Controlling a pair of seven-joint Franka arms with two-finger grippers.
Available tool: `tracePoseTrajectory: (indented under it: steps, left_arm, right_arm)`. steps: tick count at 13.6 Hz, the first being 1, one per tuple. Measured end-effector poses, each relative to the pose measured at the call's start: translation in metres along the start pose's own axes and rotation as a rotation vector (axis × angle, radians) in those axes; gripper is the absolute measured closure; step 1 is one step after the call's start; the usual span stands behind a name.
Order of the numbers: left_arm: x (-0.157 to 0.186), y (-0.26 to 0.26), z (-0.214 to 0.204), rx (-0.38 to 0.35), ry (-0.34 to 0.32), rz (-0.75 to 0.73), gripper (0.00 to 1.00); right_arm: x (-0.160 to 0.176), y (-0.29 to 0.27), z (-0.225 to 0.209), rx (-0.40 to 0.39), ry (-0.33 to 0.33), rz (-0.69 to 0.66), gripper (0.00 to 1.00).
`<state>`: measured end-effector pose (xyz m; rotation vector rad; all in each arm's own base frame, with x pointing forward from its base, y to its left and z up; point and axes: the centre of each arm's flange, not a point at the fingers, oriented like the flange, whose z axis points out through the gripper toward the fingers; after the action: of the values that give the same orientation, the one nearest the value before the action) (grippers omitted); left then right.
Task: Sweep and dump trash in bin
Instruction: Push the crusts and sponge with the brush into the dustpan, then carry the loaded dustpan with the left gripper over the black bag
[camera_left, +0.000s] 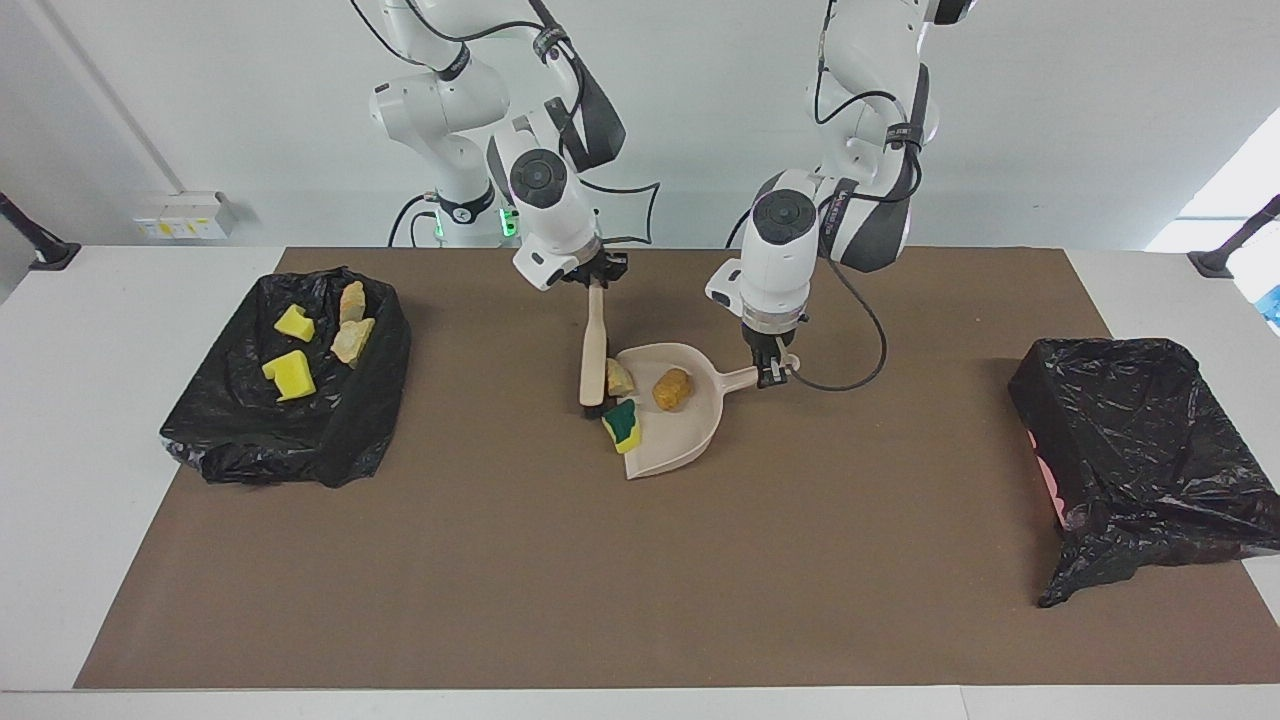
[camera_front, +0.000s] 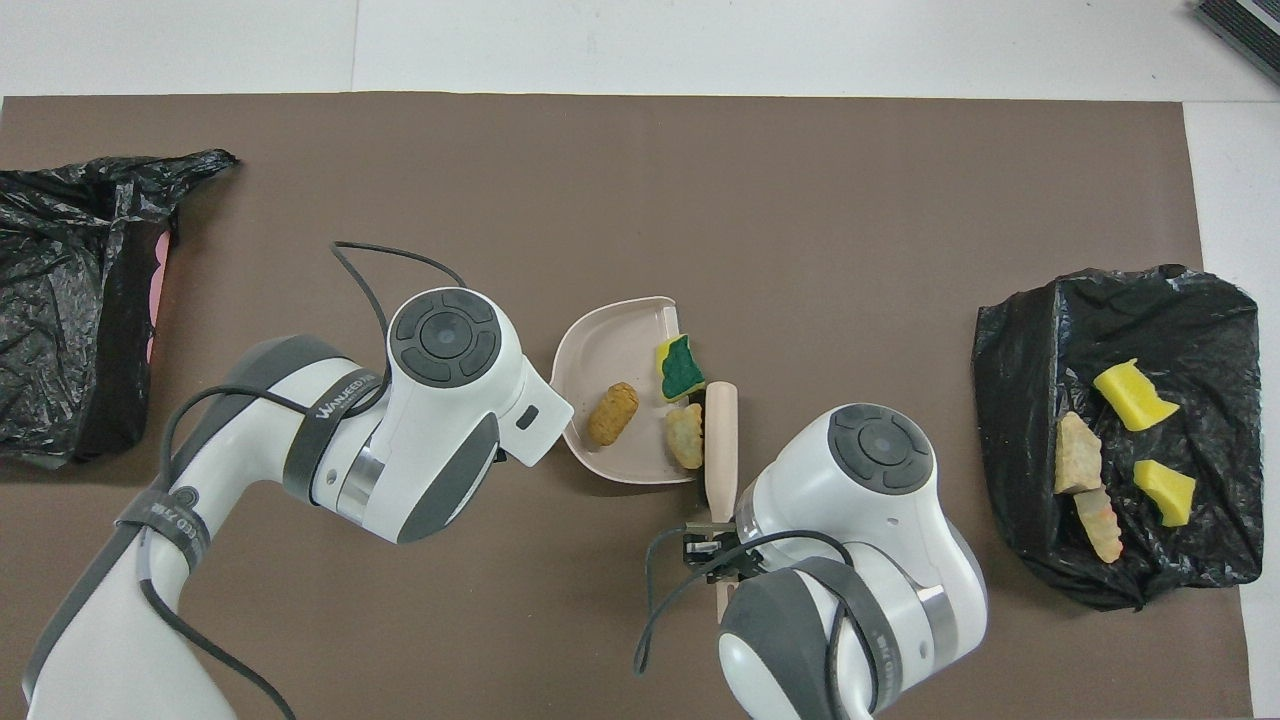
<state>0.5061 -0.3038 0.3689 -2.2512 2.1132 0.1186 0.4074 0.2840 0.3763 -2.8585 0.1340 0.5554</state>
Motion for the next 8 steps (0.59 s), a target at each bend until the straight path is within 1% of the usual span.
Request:
tracePoseTrajectory:
  steps: [1, 2, 4, 5, 6, 7, 8]
  left_arm:
    - [0.001, -0.001, 0.002, 0.011, 0.008, 0.0, 0.69]
    - [0.001, -0.001, 0.005, 0.02, 0.014, 0.0, 0.69]
    - [-0.001, -0.006, 0.007, 0.026, 0.036, -0.014, 0.69]
    - [-0.006, -0.011, 0.008, 0.018, 0.07, -0.025, 0.69]
    - [-0.015, -0.02, 0.01, 0.008, 0.12, -0.021, 0.69]
    - [-0.027, -0.03, 0.013, 0.004, 0.159, -0.007, 0.69]
    - [-0.043, -0.042, 0.015, 0.009, 0.185, 0.01, 0.69]
  right_arm:
    - [0.0, -0.01, -0.003, 0.042, -0.006, 0.006, 0.74]
    - [0.001, -0.017, -0.006, 0.058, -0.008, 0.013, 0.74]
    - [0.001, -0.032, -0.014, 0.062, 0.004, 0.024, 0.74]
    - [-0.001, -0.036, -0.02, 0.043, 0.015, 0.008, 0.74]
    - [-0.003, -0.035, -0.029, -0.002, 0.028, -0.014, 0.74]
    - [-0.005, -0.032, -0.039, -0.041, 0.042, -0.03, 0.74]
    - [-0.007, -0.03, -0.049, -0.07, 0.058, -0.043, 0.74]
